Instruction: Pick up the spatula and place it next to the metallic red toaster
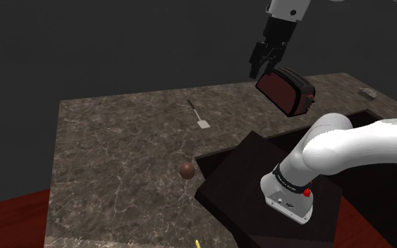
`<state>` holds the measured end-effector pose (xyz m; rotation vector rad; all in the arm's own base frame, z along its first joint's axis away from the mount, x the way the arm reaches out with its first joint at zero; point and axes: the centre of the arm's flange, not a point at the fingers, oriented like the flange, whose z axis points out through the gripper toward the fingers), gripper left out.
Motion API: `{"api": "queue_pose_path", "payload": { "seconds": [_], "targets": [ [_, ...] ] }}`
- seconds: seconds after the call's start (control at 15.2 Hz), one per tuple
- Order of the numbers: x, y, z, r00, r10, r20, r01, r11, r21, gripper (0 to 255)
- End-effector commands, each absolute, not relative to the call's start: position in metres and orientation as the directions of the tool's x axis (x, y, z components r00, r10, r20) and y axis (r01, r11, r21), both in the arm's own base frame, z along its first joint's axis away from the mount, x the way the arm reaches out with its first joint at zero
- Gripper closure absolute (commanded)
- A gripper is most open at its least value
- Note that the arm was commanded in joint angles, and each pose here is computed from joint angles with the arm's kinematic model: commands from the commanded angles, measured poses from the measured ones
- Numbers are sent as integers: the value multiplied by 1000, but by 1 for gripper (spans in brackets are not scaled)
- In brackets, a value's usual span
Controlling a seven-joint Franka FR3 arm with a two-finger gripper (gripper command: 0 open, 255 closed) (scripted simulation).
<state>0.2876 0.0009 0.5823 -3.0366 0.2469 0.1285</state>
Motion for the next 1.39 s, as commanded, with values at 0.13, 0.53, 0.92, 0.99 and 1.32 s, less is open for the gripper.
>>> {"api": "queue_pose_path", "payload": {
  "seconds": [0.13, 0.53, 0.92, 0.99, 1.32],
  "targets": [
    [301, -4, 561, 982, -170, -85, -177, -981, -80, 0],
    [342, -19, 498, 976, -210, -65, -214, -975, -67, 0],
    [383, -38, 436, 968, -249, -45, -251, -967, -54, 0],
    [390, -41, 426, 966, -255, -41, -257, -965, -52, 0],
    [424, -59, 375, 958, -287, -24, -288, -957, -42, 0]
  ]
}}
